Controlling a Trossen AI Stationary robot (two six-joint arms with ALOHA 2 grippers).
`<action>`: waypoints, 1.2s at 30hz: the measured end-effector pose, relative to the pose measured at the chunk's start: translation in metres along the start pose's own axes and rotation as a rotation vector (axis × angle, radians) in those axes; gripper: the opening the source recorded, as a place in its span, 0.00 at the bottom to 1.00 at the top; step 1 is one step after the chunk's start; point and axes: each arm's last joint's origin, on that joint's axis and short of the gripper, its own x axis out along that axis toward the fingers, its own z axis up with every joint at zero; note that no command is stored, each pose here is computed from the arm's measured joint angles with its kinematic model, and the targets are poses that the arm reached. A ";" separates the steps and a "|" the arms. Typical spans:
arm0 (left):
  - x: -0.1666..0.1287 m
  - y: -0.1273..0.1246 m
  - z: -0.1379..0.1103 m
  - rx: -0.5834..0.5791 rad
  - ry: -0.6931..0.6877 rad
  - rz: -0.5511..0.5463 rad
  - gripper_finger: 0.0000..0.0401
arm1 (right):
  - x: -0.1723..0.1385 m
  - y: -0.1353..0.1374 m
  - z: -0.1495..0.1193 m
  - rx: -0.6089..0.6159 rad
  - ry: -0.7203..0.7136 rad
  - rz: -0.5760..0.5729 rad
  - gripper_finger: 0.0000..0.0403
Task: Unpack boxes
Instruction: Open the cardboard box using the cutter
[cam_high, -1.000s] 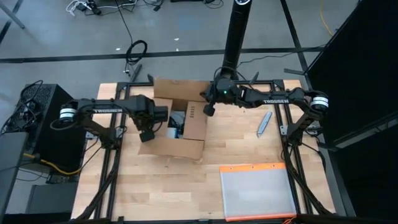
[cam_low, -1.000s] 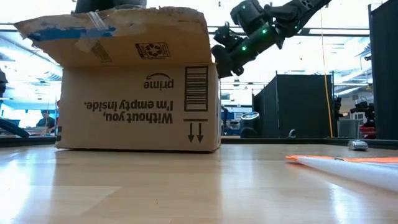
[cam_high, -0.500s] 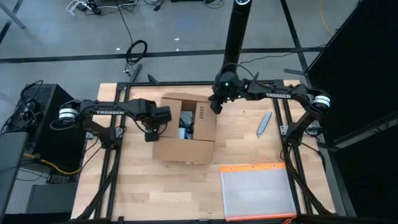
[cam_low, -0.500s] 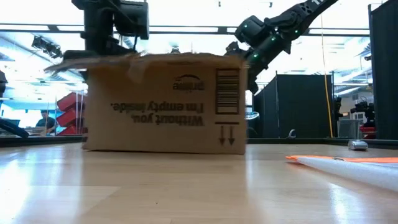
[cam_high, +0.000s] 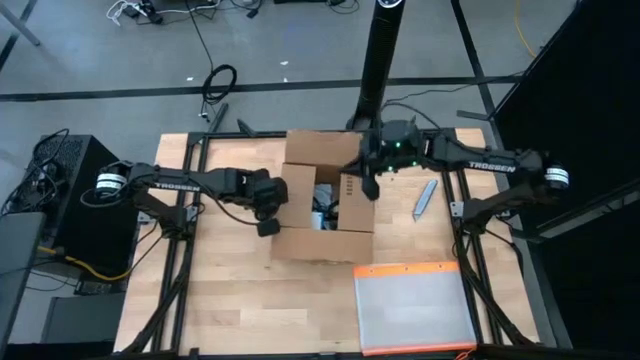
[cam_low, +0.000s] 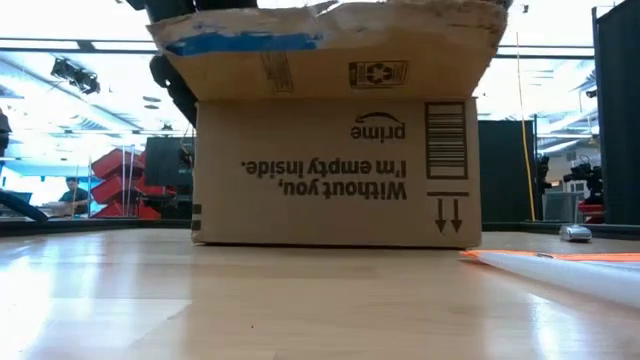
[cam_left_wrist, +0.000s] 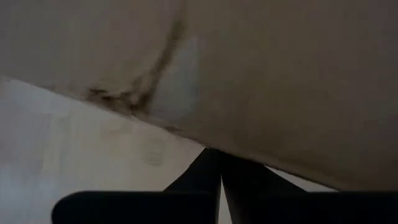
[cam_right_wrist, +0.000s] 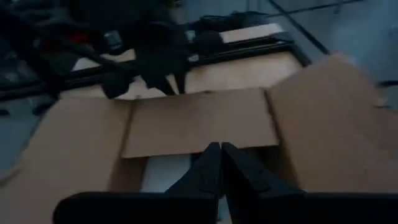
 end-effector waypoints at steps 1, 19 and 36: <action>-0.001 -0.002 0.000 -0.001 -0.003 -0.006 0.00 | 0.004 0.005 -0.001 -0.009 0.009 0.004 0.00; -0.013 -0.027 0.016 -0.012 -0.166 -0.178 0.00 | 0.087 0.044 -0.041 -0.010 0.112 -0.040 0.00; -0.148 -0.007 0.059 -0.161 -0.374 -0.190 0.01 | 0.099 0.050 0.010 0.063 -0.239 0.176 0.00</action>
